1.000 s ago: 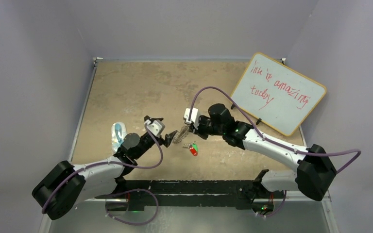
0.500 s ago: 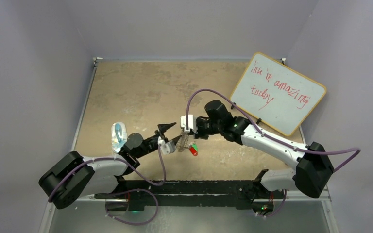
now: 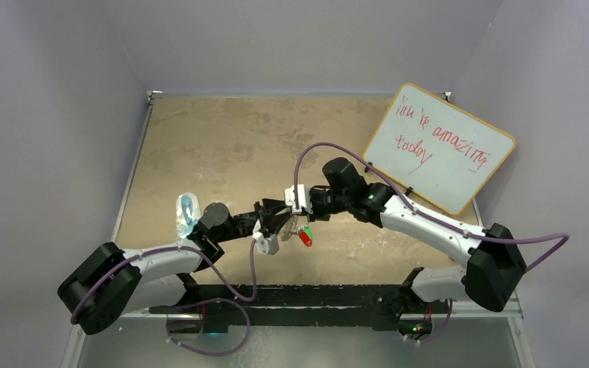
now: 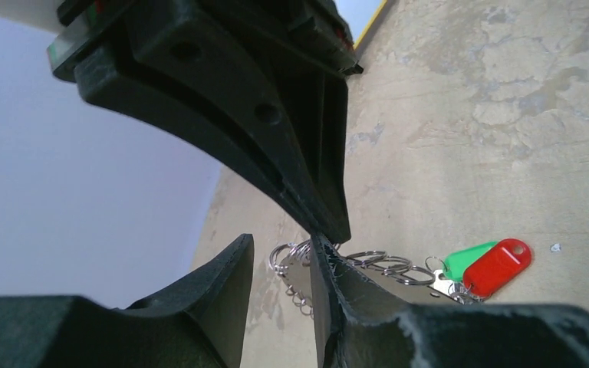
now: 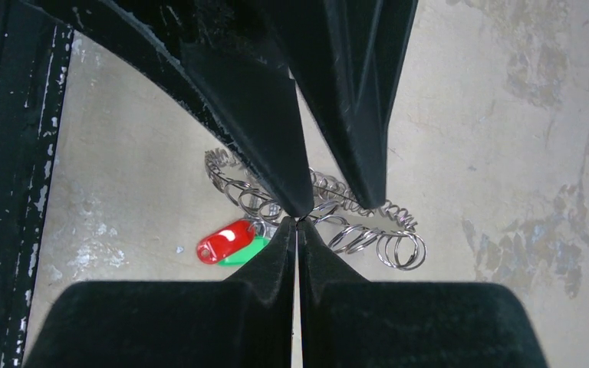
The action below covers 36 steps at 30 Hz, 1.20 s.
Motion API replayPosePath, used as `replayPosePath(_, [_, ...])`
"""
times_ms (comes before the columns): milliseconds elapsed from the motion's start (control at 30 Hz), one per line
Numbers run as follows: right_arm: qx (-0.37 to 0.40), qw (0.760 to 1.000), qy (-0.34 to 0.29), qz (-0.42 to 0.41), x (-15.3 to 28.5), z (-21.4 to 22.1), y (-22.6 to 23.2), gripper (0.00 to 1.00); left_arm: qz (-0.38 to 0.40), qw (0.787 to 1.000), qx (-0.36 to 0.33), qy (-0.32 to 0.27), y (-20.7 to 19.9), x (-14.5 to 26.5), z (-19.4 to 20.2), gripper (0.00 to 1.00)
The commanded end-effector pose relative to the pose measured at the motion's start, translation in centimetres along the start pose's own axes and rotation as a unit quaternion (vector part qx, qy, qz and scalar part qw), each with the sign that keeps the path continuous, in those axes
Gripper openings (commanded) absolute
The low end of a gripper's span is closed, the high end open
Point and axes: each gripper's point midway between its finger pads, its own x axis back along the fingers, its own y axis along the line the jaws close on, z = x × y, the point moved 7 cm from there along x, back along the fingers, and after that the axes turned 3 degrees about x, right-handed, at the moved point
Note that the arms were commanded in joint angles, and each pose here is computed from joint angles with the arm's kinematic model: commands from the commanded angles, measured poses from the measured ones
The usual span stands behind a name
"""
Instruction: Put the keys on the keyring
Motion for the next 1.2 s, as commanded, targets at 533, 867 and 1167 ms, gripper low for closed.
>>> replayPosePath(533, [0.044,0.999,-0.025,0.005,0.6,-2.2,-1.4,0.00,0.065,0.995,-0.063,0.039,0.8,-1.5,0.1,0.26])
replayPosePath(867, [0.046,0.999,-0.024,0.007,0.6,-2.2,-1.5,0.00,0.078,0.992,-0.075,0.057,1.1,-1.9,0.3,0.10])
replayPosePath(1167, [0.013,0.998,-0.030,0.051,1.0,-2.9,-2.5,0.09,0.069,0.993,-0.046,0.079,1.6,-1.7,0.1,0.00])
